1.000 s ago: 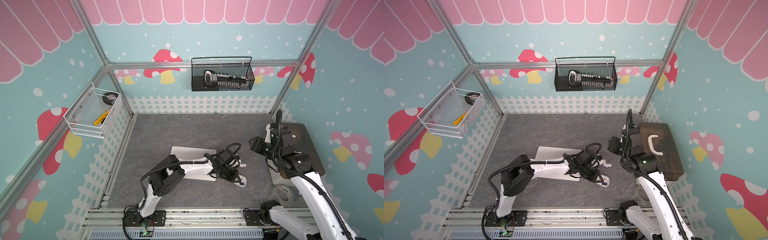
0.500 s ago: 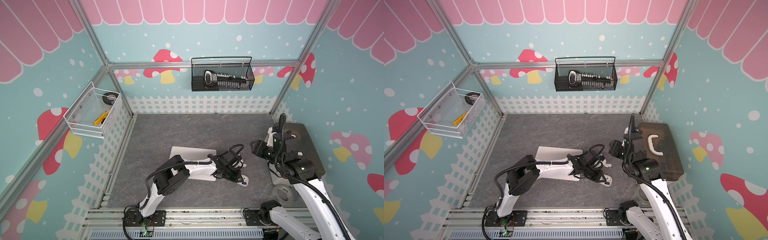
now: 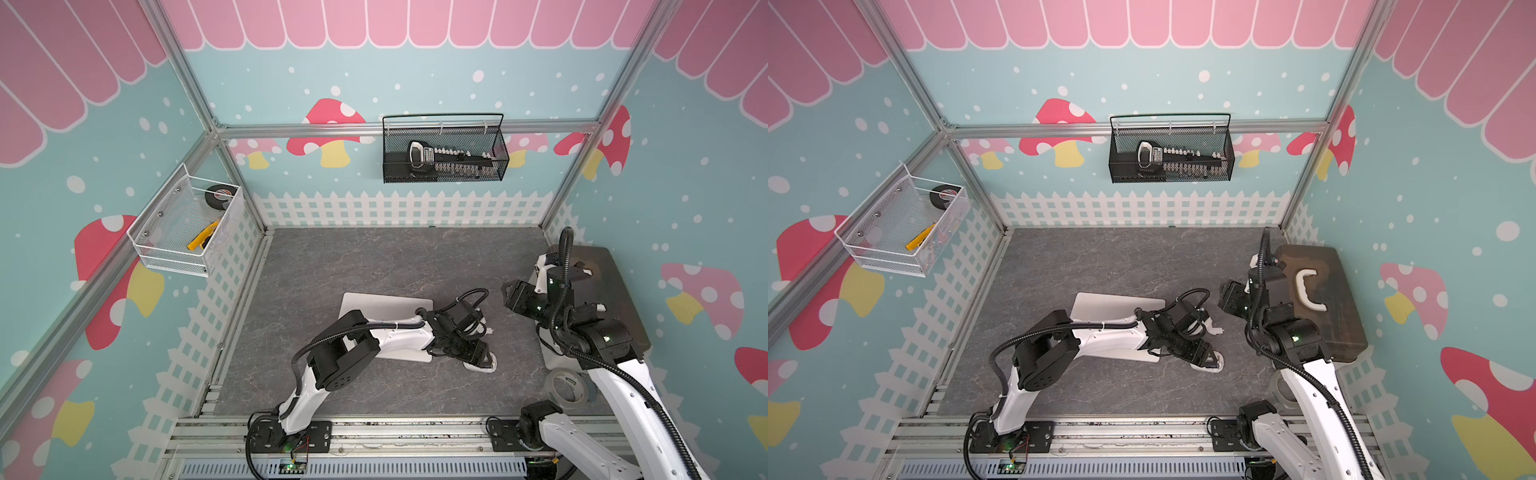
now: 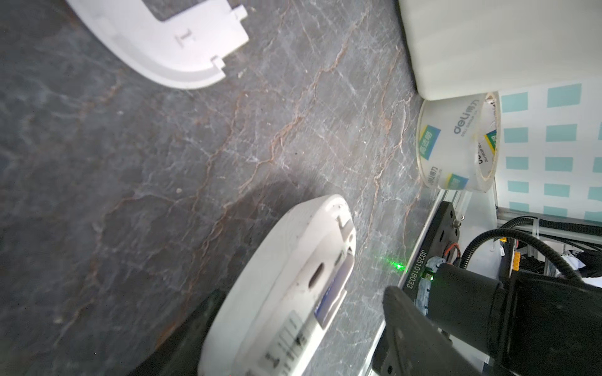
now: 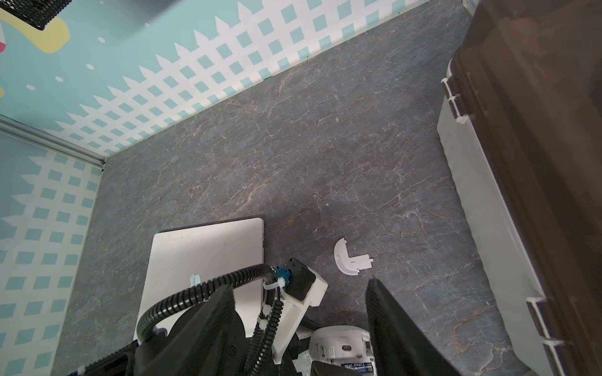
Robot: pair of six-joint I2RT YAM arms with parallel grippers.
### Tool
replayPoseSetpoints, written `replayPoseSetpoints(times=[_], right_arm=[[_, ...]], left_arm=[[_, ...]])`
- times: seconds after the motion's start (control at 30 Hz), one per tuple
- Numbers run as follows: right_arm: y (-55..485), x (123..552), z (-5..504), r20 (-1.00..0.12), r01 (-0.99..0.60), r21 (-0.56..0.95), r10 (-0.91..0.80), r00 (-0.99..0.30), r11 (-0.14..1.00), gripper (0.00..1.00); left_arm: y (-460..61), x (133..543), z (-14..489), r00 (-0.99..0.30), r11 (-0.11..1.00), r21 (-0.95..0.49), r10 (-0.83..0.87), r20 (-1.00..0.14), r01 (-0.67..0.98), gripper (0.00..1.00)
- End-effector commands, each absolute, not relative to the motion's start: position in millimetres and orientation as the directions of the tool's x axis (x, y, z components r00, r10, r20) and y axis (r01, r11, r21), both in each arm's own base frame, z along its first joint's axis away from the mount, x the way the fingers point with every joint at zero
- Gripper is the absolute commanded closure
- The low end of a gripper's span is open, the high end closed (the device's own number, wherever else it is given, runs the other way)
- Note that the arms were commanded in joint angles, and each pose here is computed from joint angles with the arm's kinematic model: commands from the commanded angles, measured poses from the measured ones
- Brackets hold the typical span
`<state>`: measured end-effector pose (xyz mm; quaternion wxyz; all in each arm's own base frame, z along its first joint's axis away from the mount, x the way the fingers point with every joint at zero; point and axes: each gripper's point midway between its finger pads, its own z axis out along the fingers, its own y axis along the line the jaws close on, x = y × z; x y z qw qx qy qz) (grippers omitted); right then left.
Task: Insert the wireless mouse receiver into the laptop
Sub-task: Place the mouse at the center of the board, then pick up the laptop from the center of the board.
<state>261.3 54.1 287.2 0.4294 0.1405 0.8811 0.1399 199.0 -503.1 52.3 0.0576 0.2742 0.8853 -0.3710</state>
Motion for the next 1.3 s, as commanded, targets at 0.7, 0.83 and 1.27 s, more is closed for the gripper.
replayPoseSetpoints(times=[0.7, 0.83, 1.27], right_arm=[[114, 288, 247, -0.581, -0.076, 0.442, 0.22, -0.783, 0.894, 0.43], [148, 294, 206, -0.47, -0.143, 0.472, 0.111, -0.876, 0.87, 0.43], [229, 301, 107, -0.29, -0.217, 0.508, -0.072, -0.954, 0.834, 0.32]], left_arm=[[-266, 348, 197, -0.837, 0.833, -0.453, 0.021, -0.547, 0.317, 0.01], [-194, 355, 177, -0.851, 0.885, -0.453, -0.155, -0.502, 0.106, 0.01], [-106, 345, 92, -0.876, 0.904, -0.389, -0.327, -0.355, -0.179, 0.01]])
